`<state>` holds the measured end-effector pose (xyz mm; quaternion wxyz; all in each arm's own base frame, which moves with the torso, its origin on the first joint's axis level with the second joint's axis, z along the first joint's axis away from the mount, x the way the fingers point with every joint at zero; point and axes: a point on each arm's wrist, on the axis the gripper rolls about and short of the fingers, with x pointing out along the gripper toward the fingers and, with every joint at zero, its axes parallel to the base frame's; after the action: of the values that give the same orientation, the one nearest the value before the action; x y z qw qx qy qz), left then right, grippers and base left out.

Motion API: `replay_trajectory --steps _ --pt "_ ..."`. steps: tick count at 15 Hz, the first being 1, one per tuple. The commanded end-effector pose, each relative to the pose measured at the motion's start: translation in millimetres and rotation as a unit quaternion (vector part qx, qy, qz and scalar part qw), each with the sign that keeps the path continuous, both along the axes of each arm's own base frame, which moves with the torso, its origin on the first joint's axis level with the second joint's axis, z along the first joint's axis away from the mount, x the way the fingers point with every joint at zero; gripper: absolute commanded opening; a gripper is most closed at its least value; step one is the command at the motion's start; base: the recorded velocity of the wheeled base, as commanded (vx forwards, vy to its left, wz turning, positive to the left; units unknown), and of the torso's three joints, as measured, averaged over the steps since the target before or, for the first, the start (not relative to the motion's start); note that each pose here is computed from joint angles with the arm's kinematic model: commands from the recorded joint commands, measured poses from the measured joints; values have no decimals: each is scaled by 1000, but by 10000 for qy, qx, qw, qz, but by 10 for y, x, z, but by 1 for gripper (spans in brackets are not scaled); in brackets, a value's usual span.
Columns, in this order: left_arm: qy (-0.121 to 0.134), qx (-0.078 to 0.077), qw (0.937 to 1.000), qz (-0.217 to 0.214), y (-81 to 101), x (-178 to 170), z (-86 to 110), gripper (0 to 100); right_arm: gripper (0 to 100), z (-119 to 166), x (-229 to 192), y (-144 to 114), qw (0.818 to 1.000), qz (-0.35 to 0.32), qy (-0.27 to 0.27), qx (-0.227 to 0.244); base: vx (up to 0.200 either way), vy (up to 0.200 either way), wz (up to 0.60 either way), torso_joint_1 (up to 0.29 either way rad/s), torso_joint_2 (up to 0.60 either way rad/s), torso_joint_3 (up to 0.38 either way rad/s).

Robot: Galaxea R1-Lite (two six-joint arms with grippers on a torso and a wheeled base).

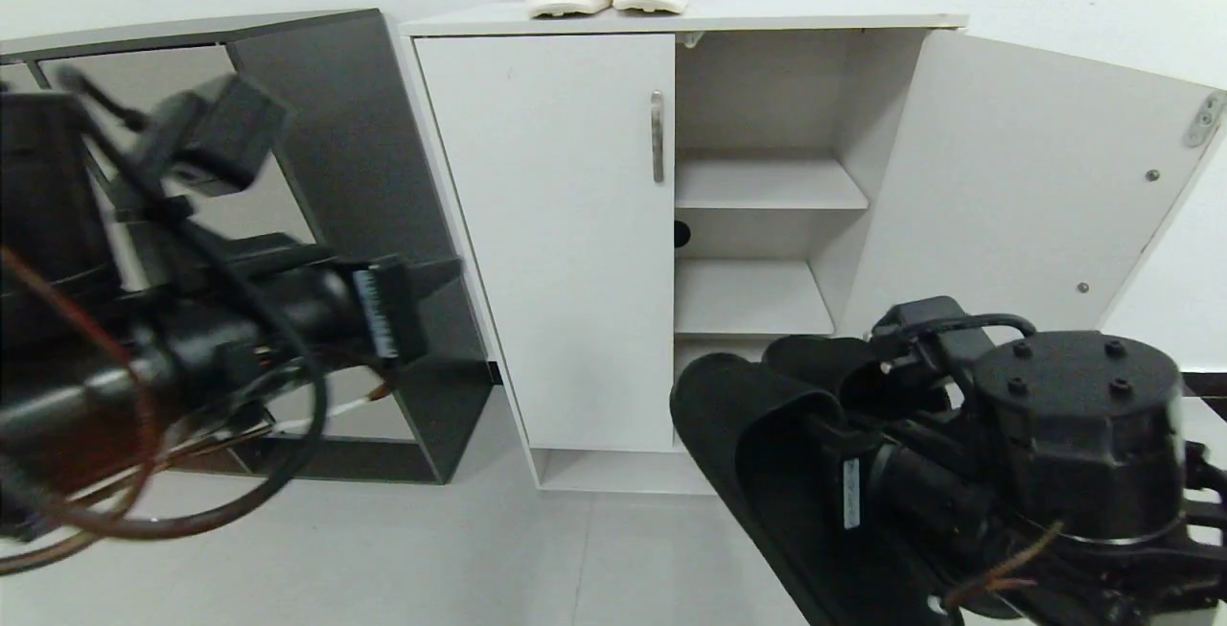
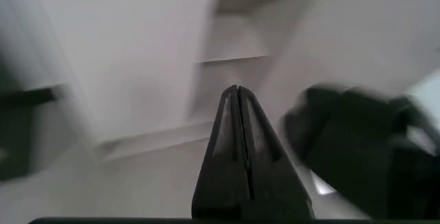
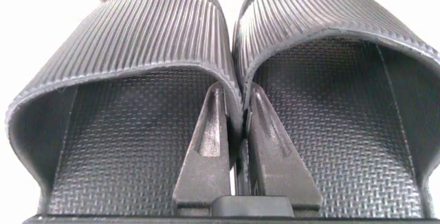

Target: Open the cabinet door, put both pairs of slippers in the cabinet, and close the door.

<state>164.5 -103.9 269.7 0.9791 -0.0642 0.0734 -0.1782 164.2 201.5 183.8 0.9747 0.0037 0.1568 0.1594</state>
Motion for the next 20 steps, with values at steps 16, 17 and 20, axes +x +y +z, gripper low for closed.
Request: replay_trajectory --steps 16,17,20 --pt "-1012 836 9837 1228 1014 -1875 -1905 0 0 -295 491 202 9934 -1103 -259 -167 0 0 0 0 0 0" --pt "-1044 926 9838 1124 1010 -1875 -1905 0 0 -290 478 224 9941 -1036 -288 -116 0 0 0 0 0 0" --pt "-713 921 9785 1702 1037 -1871 -1954 0 0 -284 435 268 9950 -933 -346 -59 0 0 0 0 0 0"
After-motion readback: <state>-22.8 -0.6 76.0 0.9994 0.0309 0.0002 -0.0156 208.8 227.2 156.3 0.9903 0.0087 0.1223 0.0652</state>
